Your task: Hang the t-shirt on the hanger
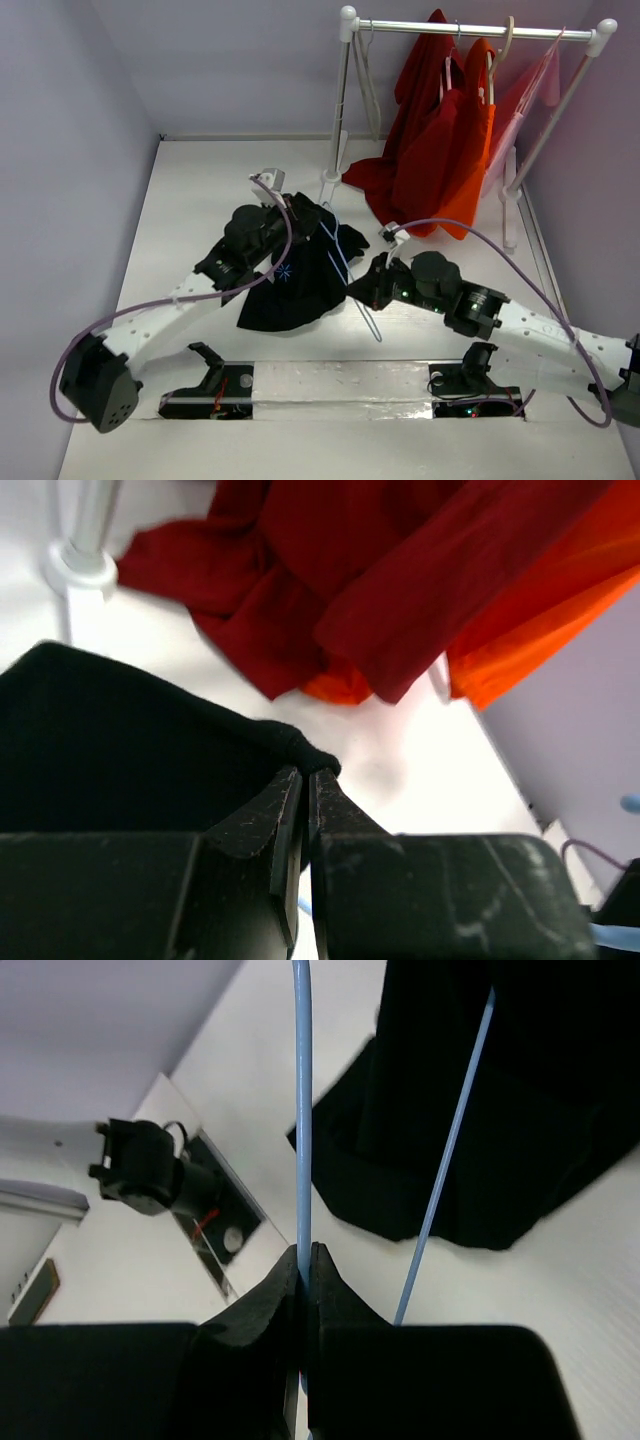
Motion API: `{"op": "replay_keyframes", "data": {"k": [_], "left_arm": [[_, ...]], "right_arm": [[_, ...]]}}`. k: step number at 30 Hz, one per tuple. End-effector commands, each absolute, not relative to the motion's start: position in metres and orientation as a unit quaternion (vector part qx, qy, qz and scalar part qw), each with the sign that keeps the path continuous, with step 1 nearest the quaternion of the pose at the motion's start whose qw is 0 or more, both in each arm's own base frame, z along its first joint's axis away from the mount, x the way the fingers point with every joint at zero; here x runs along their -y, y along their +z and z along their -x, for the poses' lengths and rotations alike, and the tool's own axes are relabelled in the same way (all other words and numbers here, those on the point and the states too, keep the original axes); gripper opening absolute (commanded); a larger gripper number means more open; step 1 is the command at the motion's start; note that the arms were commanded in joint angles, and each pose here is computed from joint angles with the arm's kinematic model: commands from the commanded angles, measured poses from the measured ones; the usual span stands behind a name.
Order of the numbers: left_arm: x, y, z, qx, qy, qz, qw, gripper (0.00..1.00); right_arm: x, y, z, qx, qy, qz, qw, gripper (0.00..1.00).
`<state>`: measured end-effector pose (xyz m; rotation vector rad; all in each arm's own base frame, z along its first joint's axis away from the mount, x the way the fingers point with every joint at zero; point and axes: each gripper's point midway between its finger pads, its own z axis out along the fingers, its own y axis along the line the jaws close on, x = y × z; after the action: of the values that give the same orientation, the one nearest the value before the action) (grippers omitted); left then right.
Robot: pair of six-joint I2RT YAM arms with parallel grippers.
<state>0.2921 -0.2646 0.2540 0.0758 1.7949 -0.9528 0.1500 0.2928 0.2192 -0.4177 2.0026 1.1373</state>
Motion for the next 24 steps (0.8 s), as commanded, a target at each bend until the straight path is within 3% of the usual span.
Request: {"op": "replay_keyframes", "data": {"k": [1, 6, 9, 13, 19, 24], "left_arm": [[0.244, 0.324, -0.279, -0.696, -0.415, -0.002, 0.586, 0.0], [0.21, 0.396, -0.25, -0.66, -0.397, 0.017, 0.638, 0.0], [0.183, 0.453, -0.228, -0.623, -0.404, 0.031, 0.669, 0.0], [0.166, 0.51, -0.191, -0.581, -0.444, 0.008, 0.682, 0.0], [0.162, 0.482, -0.19, -0.6, -0.442, 0.023, 0.666, 0.0], [0.168, 0.462, -0.193, -0.616, -0.435, 0.017, 0.656, 0.0]], "right_arm": [[-0.308, 0.287, -0.182, -0.698, 0.48, 0.086, 0.524, 0.0], [-0.333, 0.34, -0.194, -0.652, 0.476, 0.088, 0.583, 0.0], [-0.346, 0.404, -0.176, -0.592, 0.503, 0.104, 0.621, 0.0], [-0.348, 0.444, -0.162, -0.539, 0.527, 0.094, 0.65, 0.0], [-0.403, 0.375, -0.191, -0.615, 0.457, 0.11, 0.633, 0.0], [-0.389, 0.417, -0.174, -0.546, 0.515, 0.098, 0.653, 0.0]]}}
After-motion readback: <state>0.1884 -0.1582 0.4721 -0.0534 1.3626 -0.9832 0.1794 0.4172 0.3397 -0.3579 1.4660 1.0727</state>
